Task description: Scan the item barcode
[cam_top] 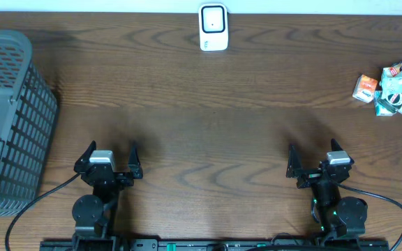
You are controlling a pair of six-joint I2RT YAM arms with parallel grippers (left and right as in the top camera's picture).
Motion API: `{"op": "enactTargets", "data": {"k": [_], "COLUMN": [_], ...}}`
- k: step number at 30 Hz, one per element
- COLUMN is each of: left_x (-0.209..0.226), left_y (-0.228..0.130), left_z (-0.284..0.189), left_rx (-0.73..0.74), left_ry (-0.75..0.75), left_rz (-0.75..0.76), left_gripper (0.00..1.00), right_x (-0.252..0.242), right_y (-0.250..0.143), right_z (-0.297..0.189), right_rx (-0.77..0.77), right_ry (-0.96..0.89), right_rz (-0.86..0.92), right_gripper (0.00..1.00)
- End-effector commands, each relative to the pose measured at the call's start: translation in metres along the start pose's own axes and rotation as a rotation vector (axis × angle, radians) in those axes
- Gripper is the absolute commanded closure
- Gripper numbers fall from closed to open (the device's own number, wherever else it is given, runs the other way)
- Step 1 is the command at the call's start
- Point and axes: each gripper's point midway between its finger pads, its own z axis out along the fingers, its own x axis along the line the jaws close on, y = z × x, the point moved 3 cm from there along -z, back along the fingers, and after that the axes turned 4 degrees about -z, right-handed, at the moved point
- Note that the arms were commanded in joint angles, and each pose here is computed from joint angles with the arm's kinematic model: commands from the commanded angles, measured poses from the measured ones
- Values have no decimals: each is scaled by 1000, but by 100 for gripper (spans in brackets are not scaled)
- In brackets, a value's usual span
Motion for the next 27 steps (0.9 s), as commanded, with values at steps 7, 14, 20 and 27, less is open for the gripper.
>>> {"op": "enactTargets", "data": {"k": [7,14,20,27], "left_x": [2,2,2,2], "left_y": [-14,-14,-14,-14], "left_z": [1,1,1,1], "left_rx": [48,47,48,48], "left_ry": [12,12,11,12], "left_rz": [18,18,18,18], "left_gripper": [2,2,2,2], "right_x": [-2,-3,-2,-3], "right_y": [-1,-1,-1,-1], "right_z": [0,0,0,0], "right_rx": [2,2,2,2], "right_ry": [-14,-15,-14,-15], "right_rz": [10,10,10,10], "right_gripper": [1,1,1,1]}}
